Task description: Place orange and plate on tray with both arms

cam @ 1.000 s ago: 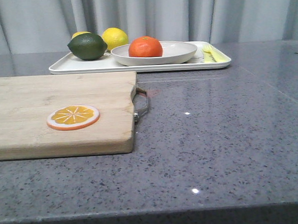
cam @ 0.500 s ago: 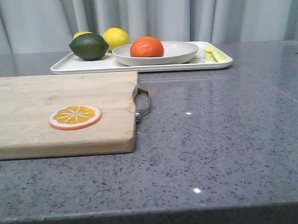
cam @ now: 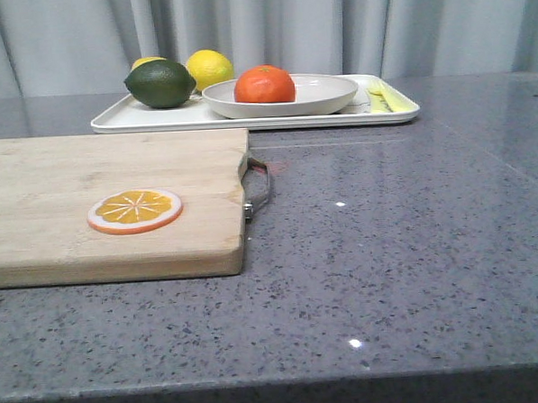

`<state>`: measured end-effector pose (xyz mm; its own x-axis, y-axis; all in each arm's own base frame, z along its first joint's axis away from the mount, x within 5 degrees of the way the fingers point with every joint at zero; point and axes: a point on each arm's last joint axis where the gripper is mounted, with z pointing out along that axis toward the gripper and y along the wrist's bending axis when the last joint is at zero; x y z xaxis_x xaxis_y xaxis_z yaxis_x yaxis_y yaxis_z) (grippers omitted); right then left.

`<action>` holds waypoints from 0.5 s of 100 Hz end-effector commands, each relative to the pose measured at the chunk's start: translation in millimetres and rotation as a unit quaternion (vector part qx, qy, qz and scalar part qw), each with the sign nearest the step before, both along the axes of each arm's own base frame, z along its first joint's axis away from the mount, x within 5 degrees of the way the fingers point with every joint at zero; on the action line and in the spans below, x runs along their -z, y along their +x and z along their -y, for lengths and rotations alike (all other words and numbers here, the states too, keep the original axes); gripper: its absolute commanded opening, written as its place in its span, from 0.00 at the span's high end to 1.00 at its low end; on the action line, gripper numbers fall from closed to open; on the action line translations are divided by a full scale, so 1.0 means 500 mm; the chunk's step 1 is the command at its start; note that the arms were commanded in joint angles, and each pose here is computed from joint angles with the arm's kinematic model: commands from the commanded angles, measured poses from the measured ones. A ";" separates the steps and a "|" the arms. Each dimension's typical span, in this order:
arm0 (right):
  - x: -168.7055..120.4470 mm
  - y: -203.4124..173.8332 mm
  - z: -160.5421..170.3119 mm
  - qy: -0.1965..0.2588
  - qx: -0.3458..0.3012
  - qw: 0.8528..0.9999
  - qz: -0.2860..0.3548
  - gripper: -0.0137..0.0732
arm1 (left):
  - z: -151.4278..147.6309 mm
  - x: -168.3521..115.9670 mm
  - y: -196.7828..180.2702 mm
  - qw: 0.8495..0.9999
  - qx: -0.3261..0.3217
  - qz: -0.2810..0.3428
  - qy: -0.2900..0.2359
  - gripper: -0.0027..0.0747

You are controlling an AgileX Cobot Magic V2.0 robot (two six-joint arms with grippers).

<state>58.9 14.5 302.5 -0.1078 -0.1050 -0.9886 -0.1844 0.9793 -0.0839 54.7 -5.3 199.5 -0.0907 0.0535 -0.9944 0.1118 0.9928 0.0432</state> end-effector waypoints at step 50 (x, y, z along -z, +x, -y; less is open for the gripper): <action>-0.027 0.001 0.004 0.001 0.012 0.999 0.042 0.96 | 0.002 -0.022 -0.003 0.995 0.007 0.094 -0.018 0.99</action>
<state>58.8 14.6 302.3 -0.1091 -0.1052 -0.9884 -0.1850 0.9792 -0.0838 55.7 -6.2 203.4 -0.0116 0.0389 -0.9992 0.1162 0.9925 0.0373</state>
